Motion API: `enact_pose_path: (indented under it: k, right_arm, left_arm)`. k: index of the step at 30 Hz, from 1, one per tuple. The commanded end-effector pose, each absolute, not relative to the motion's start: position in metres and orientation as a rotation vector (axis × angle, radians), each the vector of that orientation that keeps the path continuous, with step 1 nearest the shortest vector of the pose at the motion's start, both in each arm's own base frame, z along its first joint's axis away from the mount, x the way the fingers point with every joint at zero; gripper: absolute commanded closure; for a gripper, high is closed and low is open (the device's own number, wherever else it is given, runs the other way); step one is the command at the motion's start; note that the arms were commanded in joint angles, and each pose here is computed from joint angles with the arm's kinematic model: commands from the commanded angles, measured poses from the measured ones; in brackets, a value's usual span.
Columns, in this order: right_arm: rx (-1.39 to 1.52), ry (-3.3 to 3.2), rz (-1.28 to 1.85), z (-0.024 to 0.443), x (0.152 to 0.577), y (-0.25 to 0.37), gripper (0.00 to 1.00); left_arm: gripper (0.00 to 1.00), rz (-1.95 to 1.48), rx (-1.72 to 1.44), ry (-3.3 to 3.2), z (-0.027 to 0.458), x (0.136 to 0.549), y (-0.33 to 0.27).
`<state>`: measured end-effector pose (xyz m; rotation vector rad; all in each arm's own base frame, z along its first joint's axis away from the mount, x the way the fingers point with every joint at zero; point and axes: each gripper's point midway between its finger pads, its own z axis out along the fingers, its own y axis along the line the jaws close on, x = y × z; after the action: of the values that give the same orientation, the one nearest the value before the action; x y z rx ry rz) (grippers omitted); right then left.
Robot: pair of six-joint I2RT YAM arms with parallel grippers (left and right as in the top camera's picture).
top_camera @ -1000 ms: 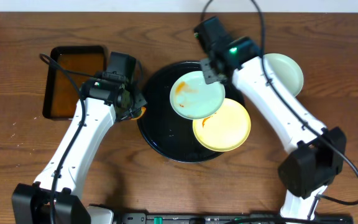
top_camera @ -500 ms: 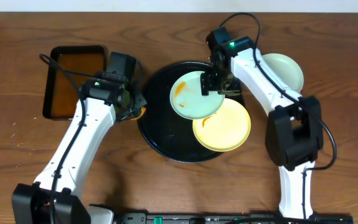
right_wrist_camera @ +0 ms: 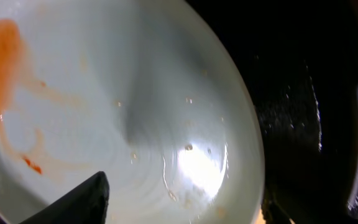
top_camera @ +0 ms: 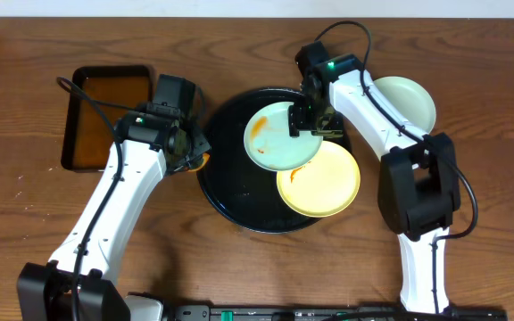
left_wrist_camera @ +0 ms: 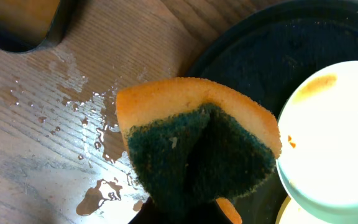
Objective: Clean dirty plates on tray and stack at the side
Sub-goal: 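Lift the green plate with the right gripper off the black tray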
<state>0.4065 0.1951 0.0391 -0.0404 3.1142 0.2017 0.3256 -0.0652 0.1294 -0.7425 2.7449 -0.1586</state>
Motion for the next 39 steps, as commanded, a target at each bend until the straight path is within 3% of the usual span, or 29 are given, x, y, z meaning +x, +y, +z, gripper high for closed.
enact_pose_path:
  k: [1,9,16,26,32,36,39]
  right_arm:
    - [-0.017,3.148,0.167,0.016,0.407,0.19,0.29]
    - [0.03,3.136,0.185,0.014,0.418,0.172,0.3]
    - [-0.075,3.121,0.456,0.02,0.423,0.182,0.32]
    - [-0.084,3.118,0.542,0.006,0.418,0.187,0.45]
    - [-0.041,3.102,0.694,0.006,0.419,0.188,0.63]
    - [-0.006,3.09,0.713,0.007,0.424,0.18,0.98]
    - [0.022,3.083,0.718,0.008,0.428,0.172,0.99]
  left_arm:
    - [0.92,-0.147,-0.722,2.749,0.13,0.324,-0.063]
    - [0.92,-0.147,-0.722,2.749,0.13,0.324,-0.063]
    - [0.92,-0.147,-0.722,2.748,0.13,0.324,-0.063]
    - [0.92,-0.147,-0.722,2.748,0.13,0.324,-0.063]
    - [0.92,-0.147,-0.722,2.748,0.13,0.324,-0.063]
    - [0.92,-0.147,-0.722,2.749,0.13,0.324,-0.063]
    - [0.92,-0.147,-0.722,2.749,0.13,0.324,-0.063]
